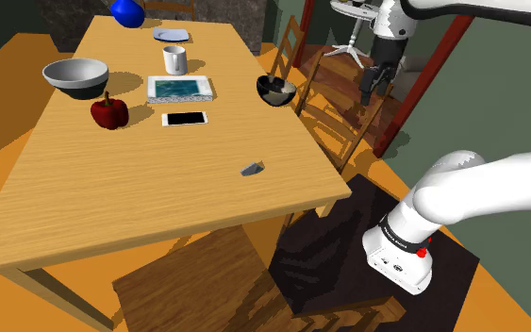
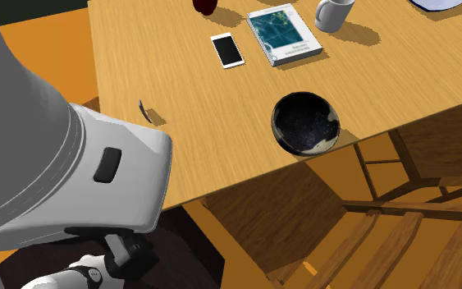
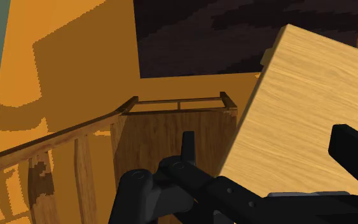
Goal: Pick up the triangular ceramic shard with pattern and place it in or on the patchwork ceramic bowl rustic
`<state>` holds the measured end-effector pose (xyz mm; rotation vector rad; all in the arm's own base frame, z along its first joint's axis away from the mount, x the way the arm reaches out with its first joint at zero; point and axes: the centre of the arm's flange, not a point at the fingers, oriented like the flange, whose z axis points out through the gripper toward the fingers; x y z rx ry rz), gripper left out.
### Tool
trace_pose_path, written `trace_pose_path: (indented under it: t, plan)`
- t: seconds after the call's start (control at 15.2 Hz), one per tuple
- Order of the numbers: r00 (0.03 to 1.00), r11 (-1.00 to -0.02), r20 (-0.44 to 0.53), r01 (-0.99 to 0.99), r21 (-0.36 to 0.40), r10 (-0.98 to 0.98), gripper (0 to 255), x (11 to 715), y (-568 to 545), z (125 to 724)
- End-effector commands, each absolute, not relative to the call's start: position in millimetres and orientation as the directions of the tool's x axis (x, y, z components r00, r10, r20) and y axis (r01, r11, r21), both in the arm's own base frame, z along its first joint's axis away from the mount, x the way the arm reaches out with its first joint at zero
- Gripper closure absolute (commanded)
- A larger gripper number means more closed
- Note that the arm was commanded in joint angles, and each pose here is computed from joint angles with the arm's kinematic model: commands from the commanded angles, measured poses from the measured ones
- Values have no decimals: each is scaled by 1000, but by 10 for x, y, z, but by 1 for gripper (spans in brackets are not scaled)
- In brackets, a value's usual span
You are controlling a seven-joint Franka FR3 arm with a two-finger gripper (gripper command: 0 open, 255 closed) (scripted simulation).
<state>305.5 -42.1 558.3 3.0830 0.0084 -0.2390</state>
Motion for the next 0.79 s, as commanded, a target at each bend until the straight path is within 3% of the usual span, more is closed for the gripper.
trace_pose_path:
  t: [0.0, 0.73]
  plan:
    - [988, -999, -154, 9, 49, 2, 0, 3055, -421, 5583]
    - [991, -976, -104, -67, 207, -90, 0, 3384, 1145, 5145]
